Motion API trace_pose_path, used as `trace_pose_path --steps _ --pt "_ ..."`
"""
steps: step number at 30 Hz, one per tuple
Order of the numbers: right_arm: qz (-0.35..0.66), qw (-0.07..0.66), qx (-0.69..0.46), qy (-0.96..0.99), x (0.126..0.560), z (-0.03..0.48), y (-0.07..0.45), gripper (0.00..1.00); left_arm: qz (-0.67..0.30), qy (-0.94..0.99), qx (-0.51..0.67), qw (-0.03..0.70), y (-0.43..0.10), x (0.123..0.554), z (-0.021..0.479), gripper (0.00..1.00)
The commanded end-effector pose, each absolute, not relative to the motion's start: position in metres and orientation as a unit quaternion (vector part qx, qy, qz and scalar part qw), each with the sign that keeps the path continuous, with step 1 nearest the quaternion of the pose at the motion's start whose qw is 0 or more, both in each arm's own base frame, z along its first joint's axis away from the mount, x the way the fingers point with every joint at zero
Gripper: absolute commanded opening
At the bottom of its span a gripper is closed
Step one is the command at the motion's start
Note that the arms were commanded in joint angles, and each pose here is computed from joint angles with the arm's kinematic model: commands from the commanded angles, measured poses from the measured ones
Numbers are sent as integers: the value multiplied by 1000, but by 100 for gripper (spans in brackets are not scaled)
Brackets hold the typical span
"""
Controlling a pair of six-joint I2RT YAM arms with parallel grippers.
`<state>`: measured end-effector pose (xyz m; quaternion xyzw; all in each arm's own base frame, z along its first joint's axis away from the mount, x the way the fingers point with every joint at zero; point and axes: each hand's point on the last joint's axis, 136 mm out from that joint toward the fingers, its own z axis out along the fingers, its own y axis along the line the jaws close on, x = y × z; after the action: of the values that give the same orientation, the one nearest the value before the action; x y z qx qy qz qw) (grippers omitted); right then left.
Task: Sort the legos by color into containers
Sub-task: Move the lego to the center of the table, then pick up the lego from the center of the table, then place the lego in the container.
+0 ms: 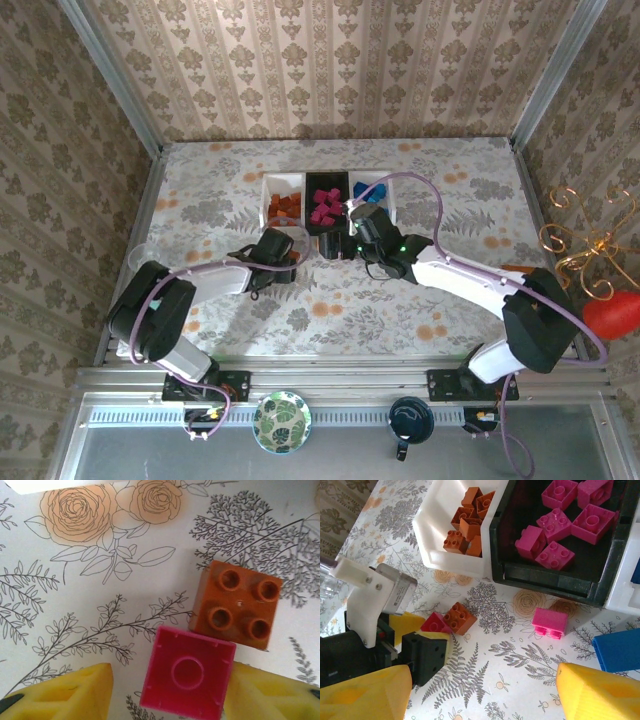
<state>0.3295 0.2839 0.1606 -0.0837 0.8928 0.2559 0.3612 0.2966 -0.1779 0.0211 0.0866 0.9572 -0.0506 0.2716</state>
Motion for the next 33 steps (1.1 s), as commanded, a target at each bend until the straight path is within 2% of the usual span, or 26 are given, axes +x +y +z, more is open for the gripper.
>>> trace_pose_path --steps 1,3,5,7,9,12,16,19,27,33 --pt "253 385 -71 885 331 175 276 78 -39 951 95 291 -178 309 26 49" --pt "252 386 -71 884 331 176 275 78 -45 950 100 294 -181 309 25 44" --pt "251 386 -71 885 330 175 275 78 -48 948 102 296 -182 309 25 44" --pt "250 386 -71 885 331 174 274 78 -51 948 104 297 -182 308 25 47" --pt "251 384 -70 886 330 172 274 78 -49 948 105 295 -182 308 23 56" --pt "254 382 -68 886 330 170 275 78 -45 949 106 294 -182 309 20 57" --pt "254 379 -68 887 328 167 274 78 -41 949 106 294 -180 310 17 39" --pt "252 378 -68 889 326 165 272 78 -48 948 106 295 -182 305 23 36" --pt "228 395 -52 888 319 163 249 78 -121 922 145 338 -227 279 96 37" --pt "216 394 -37 893 312 156 232 78 -178 904 145 362 -269 324 143 38"
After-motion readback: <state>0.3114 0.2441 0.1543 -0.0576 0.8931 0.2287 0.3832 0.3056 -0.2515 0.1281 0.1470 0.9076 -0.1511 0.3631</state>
